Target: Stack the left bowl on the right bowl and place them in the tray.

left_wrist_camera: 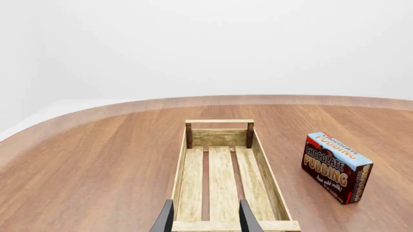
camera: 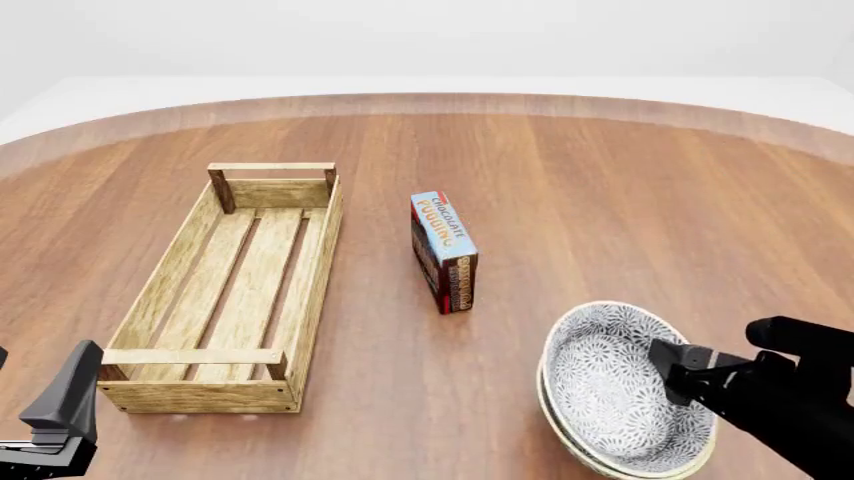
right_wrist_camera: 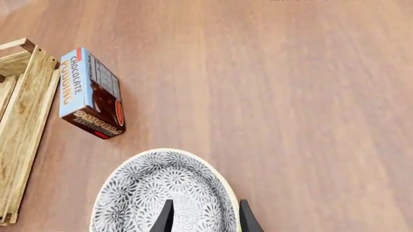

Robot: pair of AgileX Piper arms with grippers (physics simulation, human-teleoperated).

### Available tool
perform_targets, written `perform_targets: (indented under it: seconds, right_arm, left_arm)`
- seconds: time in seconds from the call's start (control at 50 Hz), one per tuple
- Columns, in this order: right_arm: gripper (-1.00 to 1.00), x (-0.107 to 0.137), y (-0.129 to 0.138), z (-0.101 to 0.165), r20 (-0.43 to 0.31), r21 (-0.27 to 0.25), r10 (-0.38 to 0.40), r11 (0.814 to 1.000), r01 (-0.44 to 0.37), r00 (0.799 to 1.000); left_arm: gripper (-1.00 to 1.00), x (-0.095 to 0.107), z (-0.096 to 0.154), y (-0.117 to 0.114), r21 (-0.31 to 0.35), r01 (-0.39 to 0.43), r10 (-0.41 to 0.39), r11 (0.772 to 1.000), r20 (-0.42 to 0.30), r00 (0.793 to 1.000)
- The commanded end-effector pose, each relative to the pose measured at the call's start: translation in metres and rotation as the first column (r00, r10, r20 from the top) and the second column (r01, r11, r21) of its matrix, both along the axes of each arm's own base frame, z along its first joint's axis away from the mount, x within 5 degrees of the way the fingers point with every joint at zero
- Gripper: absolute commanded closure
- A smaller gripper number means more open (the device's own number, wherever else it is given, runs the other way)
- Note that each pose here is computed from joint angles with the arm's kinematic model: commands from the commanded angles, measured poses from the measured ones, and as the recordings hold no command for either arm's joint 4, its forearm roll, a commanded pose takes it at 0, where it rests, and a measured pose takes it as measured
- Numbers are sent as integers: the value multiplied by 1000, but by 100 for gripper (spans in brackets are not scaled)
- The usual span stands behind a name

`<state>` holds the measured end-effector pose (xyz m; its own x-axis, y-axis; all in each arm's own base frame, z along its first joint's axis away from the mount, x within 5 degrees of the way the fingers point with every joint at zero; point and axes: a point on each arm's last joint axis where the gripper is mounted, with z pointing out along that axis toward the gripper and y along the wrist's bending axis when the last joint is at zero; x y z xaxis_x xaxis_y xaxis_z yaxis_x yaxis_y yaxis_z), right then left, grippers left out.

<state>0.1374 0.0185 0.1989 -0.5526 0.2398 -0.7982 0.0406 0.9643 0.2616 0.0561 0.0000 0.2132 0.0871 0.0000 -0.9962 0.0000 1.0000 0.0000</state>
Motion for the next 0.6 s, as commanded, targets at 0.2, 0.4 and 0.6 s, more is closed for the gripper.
perform_targets:
  seconds: [0.2,0.4,0.6]
  right_arm:
    - [-100,13,-6,-3,-75,-74,-7,997,1,997]
    - [-100,23,-17,8,-123,-163,-18,987,-2,992]
    - [-100,22,-12,-12,-171,-178,21,983,-52,985]
  left_arm:
    - [-100,0,0,0,0,0,0,1000,0,1000]
    - [-100,0,0,0,0,0,0,1000,0,1000]
    - [-100,0,0,0,0,0,0,1000,0,1000]
